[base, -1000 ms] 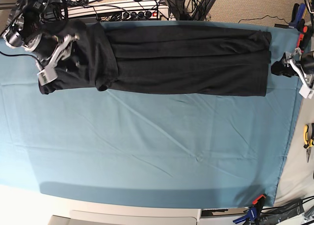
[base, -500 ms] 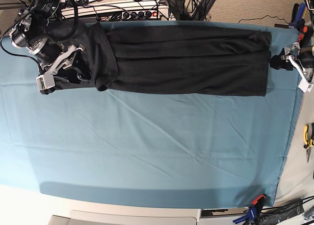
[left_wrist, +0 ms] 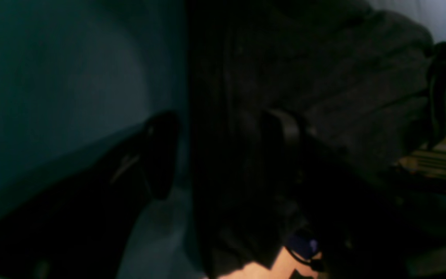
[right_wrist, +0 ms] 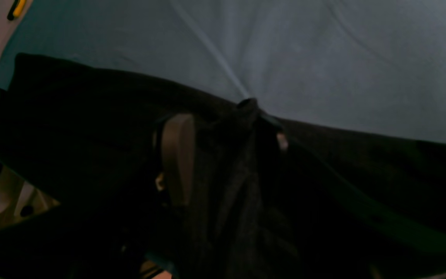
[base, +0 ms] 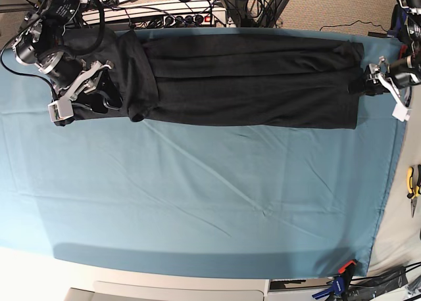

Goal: Fold the T-shirt properly
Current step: 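Regrasp the hem corner with the left gripper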

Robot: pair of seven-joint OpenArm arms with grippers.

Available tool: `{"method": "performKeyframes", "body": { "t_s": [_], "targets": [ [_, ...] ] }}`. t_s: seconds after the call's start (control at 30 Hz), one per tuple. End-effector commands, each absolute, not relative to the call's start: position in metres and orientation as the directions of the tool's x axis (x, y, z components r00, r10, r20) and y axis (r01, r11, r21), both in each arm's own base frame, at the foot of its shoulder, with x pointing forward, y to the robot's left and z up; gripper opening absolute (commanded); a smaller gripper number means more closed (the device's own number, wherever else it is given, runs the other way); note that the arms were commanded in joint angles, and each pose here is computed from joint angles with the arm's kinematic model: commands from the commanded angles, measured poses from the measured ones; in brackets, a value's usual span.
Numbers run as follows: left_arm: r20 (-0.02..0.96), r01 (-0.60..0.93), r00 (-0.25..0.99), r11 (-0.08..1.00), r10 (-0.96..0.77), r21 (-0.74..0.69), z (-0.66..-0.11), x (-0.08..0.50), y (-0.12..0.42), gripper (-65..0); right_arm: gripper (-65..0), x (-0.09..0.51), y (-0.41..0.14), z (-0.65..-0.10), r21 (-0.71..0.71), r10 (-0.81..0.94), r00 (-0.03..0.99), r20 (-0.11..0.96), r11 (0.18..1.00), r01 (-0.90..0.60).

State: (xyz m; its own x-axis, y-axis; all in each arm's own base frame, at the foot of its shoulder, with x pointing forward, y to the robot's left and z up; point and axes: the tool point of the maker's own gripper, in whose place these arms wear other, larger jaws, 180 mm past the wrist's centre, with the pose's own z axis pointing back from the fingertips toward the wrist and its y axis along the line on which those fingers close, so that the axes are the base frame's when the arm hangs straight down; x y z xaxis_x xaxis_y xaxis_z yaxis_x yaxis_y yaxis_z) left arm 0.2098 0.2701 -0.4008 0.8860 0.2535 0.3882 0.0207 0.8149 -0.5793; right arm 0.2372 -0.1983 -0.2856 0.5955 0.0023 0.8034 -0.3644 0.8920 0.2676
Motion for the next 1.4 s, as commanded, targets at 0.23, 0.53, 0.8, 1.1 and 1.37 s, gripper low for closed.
{"method": "performKeyframes", "body": {
  "t_s": [0.23,0.53,0.8,1.1,1.37],
  "targets": [
    [0.280,-0.018,0.936,0.825,0.212,-0.565,-0.417,0.175,0.271,-28.9,-38.1,0.243,-0.198,-0.272,0.253,-0.001,0.550,0.835,0.888,-0.383],
    [0.290,0.013,0.933,0.786,0.212,-0.618,-0.413,0.176,0.256,-29.0,-38.1,0.243,-0.198,-0.272,0.253,-0.001,0.549,0.836,0.888,-0.383],
    [0.295,0.017,0.930,0.776,0.219,-0.631,-0.414,0.176,0.251,-31.3,-38.1,0.243,-0.198,-0.272,0.253,-0.001,0.550,0.835,0.889,-0.383],
    [0.333,0.038,0.916,0.777,0.225,-0.629,-0.411,0.183,0.251,-65.0,-38.1,0.243,-0.198,-0.272,0.252,0.000,0.550,0.835,0.889,-0.383],
    [0.419,0.184,0.896,0.733,0.149,-0.655,-0.384,0.192,0.230,-65.0,-38.1,0.244,-0.208,-0.277,0.207,0.027,0.559,0.829,0.914,-0.350]
  ]
}}
